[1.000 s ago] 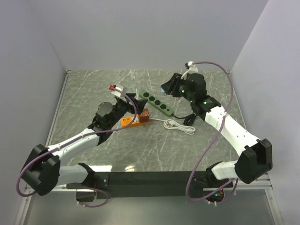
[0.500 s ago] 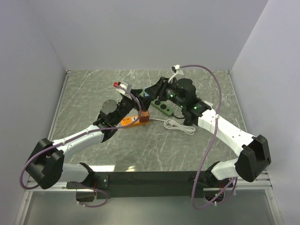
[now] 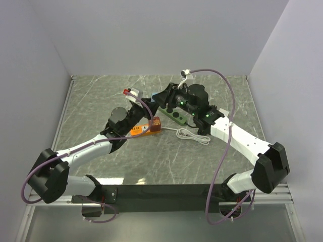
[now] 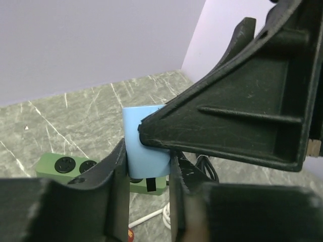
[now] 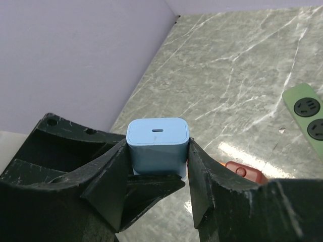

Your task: Insert the plug

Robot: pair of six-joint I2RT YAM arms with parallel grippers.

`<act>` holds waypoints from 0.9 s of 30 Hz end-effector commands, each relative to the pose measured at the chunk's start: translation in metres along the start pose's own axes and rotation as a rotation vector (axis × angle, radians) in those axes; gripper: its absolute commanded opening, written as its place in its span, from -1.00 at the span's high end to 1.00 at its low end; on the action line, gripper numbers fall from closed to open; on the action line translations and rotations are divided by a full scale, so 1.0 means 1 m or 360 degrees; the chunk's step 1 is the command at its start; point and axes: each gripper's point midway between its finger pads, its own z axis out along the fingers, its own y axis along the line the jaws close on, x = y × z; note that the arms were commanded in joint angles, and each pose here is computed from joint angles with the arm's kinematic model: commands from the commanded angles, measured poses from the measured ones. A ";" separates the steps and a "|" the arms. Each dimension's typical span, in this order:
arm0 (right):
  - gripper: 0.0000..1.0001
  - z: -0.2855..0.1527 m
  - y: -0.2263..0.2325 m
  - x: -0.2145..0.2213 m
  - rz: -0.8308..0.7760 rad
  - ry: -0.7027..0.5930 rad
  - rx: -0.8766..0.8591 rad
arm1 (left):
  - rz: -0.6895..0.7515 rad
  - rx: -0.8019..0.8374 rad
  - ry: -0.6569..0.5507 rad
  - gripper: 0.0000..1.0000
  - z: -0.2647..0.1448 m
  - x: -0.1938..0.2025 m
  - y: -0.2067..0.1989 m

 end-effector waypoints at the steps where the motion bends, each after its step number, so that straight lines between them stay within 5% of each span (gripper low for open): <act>1: 0.72 -0.001 0.032 0.005 -0.0082 0.0091 -0.0224 | 0.0034 0.0060 -0.0145 0.99 0.004 -0.030 -0.008; 5: -0.30 -0.006 0.035 -0.006 -0.0177 0.0077 -0.0317 | 0.0019 0.0149 -0.0140 0.99 -0.007 -0.029 -0.008; 8: -0.55 -0.012 0.039 -0.022 -0.0302 0.0074 -0.0388 | -0.0009 0.0196 -0.0109 0.99 -0.017 -0.025 0.002; 15: -0.71 -0.027 0.039 -0.048 -0.0624 0.0201 -0.0626 | 0.0113 0.0369 0.0029 0.99 -0.041 -0.007 0.001; 17: -0.66 -0.032 0.037 -0.028 -0.0629 0.0395 -0.0772 | 0.0166 0.0463 0.0071 0.99 -0.047 -0.002 -0.007; 21: -0.64 -0.046 0.017 -0.004 -0.1097 0.0461 -0.0975 | 0.0223 0.0710 0.0192 0.99 -0.063 0.007 -0.030; 27: -0.53 -0.074 0.025 0.013 -0.1204 0.0578 -0.1254 | 0.0205 0.0871 0.0202 0.99 -0.080 0.007 -0.048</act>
